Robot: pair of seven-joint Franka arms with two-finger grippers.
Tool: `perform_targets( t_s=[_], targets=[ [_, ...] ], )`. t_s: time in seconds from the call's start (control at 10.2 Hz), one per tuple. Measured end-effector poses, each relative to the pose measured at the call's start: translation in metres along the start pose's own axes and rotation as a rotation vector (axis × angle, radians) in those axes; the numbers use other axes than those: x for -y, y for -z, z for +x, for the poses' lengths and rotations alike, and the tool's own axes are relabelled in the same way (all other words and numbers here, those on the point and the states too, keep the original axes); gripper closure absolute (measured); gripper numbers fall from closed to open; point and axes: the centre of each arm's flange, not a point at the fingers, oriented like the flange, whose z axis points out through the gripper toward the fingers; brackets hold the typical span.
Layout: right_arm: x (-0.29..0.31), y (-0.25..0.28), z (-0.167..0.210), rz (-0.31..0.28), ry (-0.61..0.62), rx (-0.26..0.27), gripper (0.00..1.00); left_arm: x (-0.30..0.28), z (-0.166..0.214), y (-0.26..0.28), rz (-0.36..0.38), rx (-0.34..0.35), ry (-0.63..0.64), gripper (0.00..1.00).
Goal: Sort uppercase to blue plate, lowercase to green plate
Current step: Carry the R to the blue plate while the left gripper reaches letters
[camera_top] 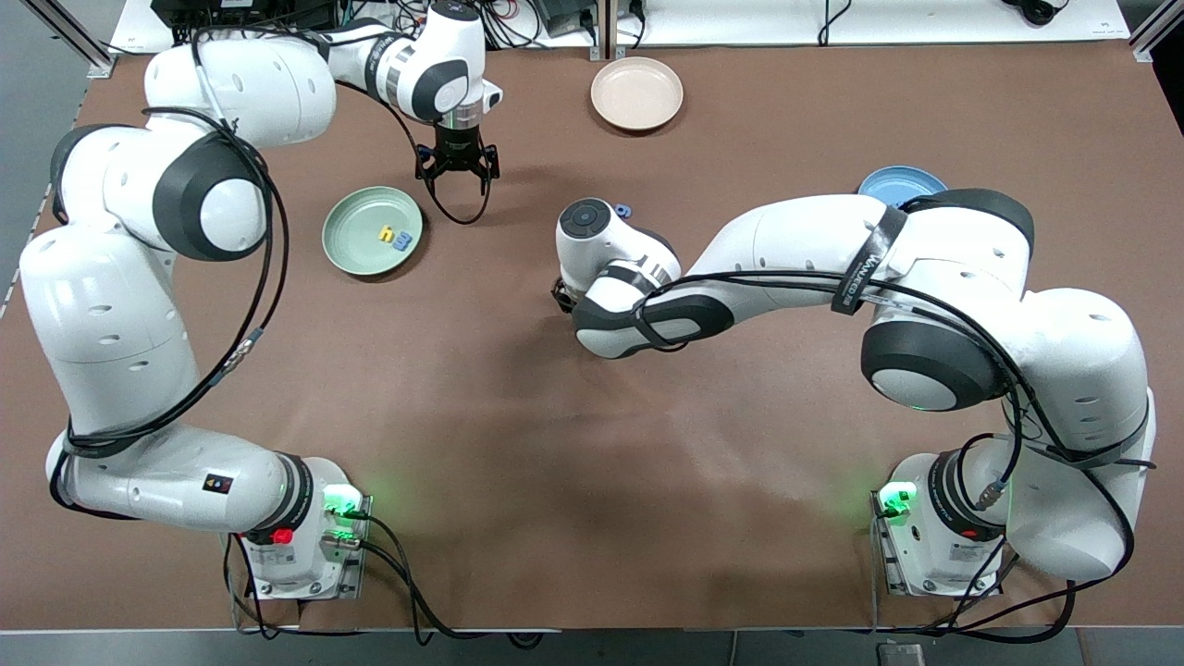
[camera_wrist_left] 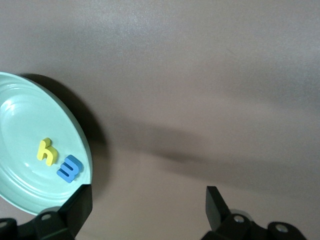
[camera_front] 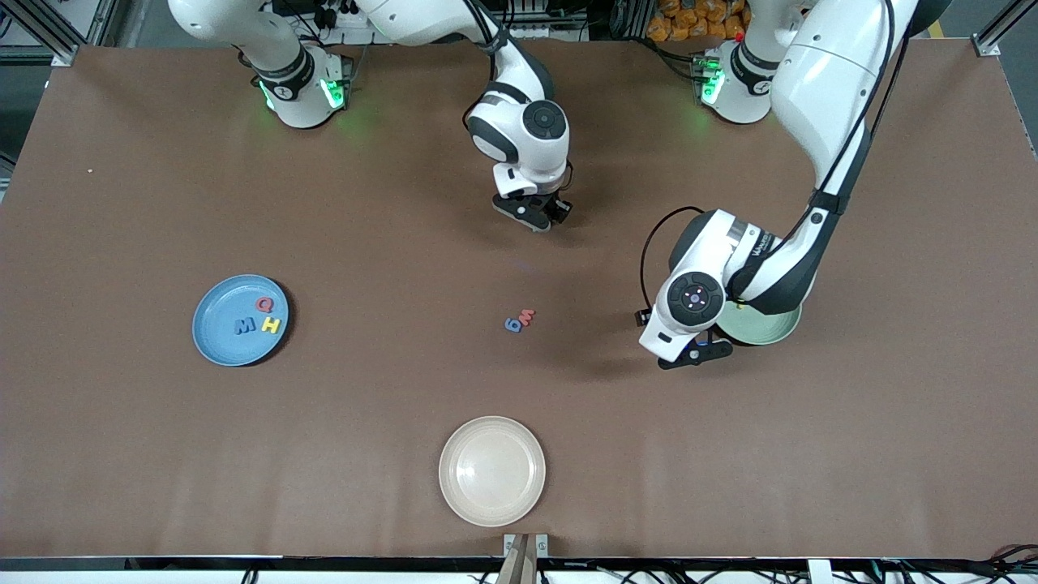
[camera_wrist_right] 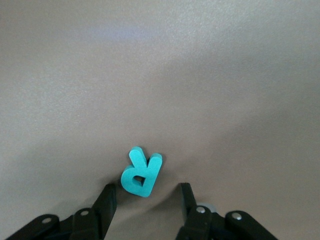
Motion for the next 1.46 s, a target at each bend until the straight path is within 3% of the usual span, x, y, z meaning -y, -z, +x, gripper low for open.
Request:
perform_targets(
  t_s=[0.68, 0.78, 0.88, 1.27, 1.46],
  targets=[
    [0.002, 0.002, 0.005, 0.008, -0.005, 0.001, 0.52, 0.000, 0.000, 0.000, -0.001, -0.001, 0.000, 0.00],
    [0.003, 0.003, 0.006, 0.011, -0.007, 0.001, 0.68, 0.000, 0.000, 0.000, -0.001, -0.001, 0.000, 0.00],
    [0.003, 0.003, 0.006, 0.010, -0.007, 0.001, 0.73, 0.000, 0.000, 0.000, -0.001, -0.001, 0.000, 0.00],
    [0.002, 0.003, 0.014, 0.001, 0.001, 0.000, 0.73, -0.001, 0.001, -0.002, 0.000, 0.001, 0.000, 0.00],
    [0.002, 0.011, 0.049, -0.049, 0.008, 0.008, 0.73, -0.001, 0.001, -0.002, -0.002, 0.000, -0.001, 0.00]
  ],
)
